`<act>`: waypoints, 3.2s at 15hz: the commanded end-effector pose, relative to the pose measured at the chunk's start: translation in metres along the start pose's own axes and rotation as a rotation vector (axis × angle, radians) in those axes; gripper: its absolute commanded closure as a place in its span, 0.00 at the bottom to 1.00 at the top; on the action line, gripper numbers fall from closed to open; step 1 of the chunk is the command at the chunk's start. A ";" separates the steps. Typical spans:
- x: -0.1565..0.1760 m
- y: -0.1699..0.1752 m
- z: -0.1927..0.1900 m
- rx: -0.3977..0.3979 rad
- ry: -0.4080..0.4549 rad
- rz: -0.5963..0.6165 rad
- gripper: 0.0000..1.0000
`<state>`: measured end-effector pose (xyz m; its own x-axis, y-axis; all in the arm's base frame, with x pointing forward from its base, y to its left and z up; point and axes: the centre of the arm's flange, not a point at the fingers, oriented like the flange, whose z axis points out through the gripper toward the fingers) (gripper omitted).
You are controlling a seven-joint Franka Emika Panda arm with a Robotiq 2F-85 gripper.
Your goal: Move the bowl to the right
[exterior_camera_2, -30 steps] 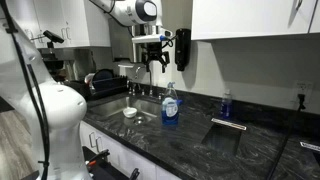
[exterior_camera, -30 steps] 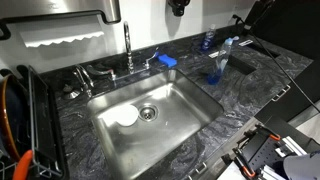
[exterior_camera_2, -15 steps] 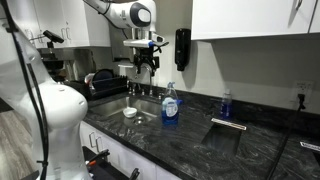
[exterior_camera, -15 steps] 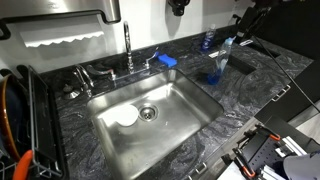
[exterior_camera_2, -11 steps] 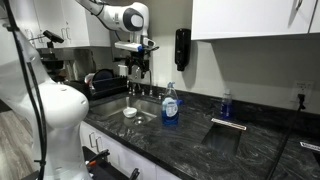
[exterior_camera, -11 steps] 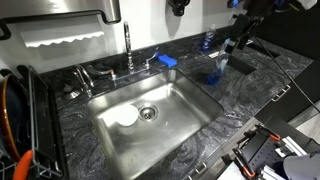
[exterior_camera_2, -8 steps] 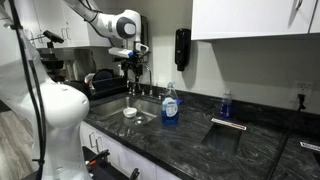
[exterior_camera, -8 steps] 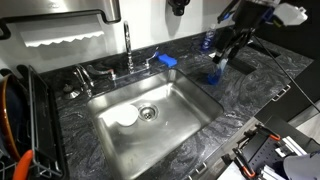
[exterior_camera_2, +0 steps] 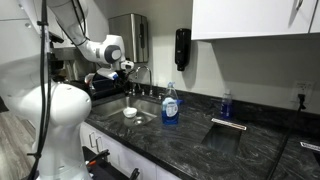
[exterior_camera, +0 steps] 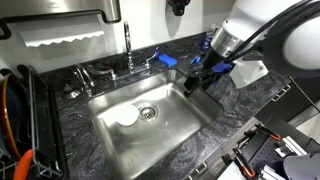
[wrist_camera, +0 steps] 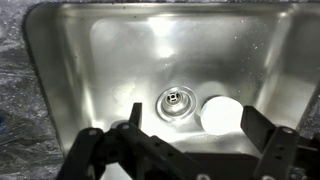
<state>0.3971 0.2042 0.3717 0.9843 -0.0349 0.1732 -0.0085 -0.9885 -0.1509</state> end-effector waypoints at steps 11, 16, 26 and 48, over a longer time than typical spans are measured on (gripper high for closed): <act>0.024 -0.009 0.069 0.005 -0.038 -0.016 0.00; 0.042 -0.017 0.080 0.034 -0.003 -0.104 0.00; 0.093 -0.048 0.137 0.085 -0.061 -0.145 0.00; 0.116 -0.115 0.232 0.006 -0.069 -0.014 0.00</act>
<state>0.5402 0.3363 0.1950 0.9934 0.0244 0.1122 0.0419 -0.9868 -0.1566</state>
